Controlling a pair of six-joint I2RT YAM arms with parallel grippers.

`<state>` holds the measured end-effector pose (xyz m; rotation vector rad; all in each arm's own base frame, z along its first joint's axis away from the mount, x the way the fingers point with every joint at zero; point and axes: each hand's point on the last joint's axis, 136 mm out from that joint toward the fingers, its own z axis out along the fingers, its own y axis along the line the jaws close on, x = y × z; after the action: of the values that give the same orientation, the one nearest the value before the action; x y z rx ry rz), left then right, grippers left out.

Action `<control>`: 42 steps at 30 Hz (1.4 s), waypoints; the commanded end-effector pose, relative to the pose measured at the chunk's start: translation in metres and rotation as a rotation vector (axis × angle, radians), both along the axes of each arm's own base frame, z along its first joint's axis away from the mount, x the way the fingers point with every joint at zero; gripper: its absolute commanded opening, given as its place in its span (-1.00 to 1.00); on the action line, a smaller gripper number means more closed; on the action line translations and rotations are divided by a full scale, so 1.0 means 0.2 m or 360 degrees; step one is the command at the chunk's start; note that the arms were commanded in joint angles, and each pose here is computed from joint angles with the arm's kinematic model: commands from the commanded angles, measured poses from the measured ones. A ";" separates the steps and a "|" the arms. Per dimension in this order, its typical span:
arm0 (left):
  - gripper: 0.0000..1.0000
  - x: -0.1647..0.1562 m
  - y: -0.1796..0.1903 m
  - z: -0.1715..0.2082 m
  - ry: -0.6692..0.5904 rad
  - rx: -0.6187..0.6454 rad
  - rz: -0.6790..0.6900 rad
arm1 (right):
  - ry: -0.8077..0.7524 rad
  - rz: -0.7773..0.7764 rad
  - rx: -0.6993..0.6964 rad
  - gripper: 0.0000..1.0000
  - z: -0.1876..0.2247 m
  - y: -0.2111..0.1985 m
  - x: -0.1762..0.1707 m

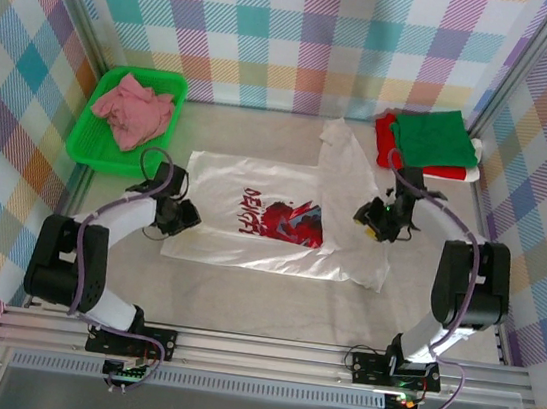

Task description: Fold and stack the t-shirts

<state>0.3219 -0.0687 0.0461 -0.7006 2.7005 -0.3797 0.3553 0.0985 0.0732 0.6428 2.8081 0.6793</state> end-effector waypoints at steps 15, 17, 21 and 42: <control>-0.39 0.12 -0.04 -0.24 0.0093 0.0024 -0.0054 | 0.0124 0.0018 -0.0032 -0.19 -0.30 0.03 0.03; -0.39 0.02 -0.03 -0.28 0.0151 0.0026 -0.0041 | 0.0154 0.0011 -0.0026 -0.19 -0.32 0.02 -0.04; -0.40 -0.14 0.00 -0.30 0.0162 0.0023 0.0015 | 0.0191 -0.0028 0.0008 -0.18 -0.32 0.02 -0.18; -0.24 0.39 0.00 0.35 -0.0209 0.0239 -0.0138 | -0.0429 0.0186 -0.0050 -0.12 0.31 0.11 0.48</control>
<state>0.3837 -0.0885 0.1036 -0.5592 2.5992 -0.3470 0.4240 0.1136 0.1252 0.4924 2.6257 0.7273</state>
